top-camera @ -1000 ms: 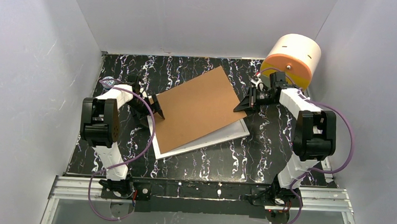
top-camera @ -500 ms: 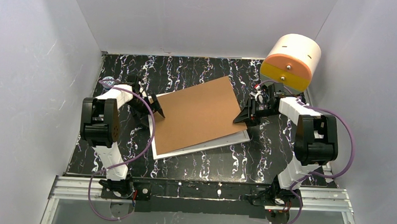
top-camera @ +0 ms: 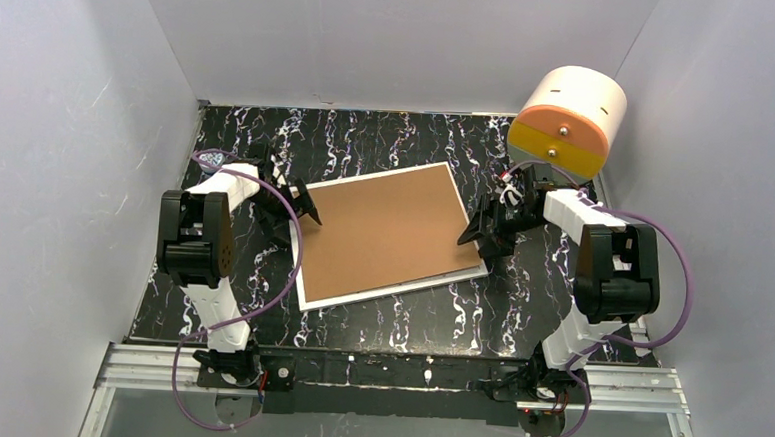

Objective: Put the photo into the frame

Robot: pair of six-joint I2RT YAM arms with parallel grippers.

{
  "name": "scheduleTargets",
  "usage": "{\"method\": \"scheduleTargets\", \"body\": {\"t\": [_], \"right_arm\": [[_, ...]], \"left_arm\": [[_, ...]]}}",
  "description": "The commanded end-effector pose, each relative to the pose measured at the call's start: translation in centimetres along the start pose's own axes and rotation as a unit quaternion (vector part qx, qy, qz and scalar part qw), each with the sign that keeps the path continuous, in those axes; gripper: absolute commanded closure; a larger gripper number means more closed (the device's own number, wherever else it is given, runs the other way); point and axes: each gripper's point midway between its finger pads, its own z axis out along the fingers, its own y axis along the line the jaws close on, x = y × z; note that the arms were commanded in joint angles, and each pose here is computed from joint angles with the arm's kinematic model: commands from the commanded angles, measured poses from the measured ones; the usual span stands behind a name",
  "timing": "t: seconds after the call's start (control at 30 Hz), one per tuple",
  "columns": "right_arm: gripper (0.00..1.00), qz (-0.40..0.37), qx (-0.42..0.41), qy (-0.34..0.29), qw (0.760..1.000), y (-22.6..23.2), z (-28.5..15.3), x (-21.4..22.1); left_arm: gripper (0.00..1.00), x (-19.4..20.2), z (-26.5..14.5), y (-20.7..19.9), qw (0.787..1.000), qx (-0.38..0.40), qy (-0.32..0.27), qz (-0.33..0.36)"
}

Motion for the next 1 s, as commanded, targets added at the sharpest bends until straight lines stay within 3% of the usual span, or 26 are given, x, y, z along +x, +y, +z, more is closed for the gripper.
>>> {"method": "scheduleTargets", "body": {"t": [0.0,0.17,0.33,0.77,0.97], "right_arm": [[0.27,-0.007,0.042,-0.012,0.999,-0.6,-0.7,-0.5],[0.44,0.007,0.056,0.003,0.998,-1.6,0.0,-0.1],[0.53,0.013,0.071,0.01,0.997,-2.1,0.6,-0.1],[0.59,-0.041,0.155,-0.017,0.987,-3.1,2.6,-0.4],[0.64,-0.063,0.136,-0.055,0.987,-0.5,1.0,-1.8]], "left_arm": [[0.08,-0.9,-1.1,-0.7,1.0,0.001,-0.022,0.013],[0.08,-0.7,-0.8,-0.5,1.0,-0.001,-0.015,0.012],[0.09,-0.4,-0.1,0.0,1.0,-0.007,-0.005,0.011],[0.1,0.2,0.5,0.8,1.0,-0.018,0.006,0.016],[0.1,0.6,0.7,1.1,1.0,-0.019,0.013,0.016]]}}
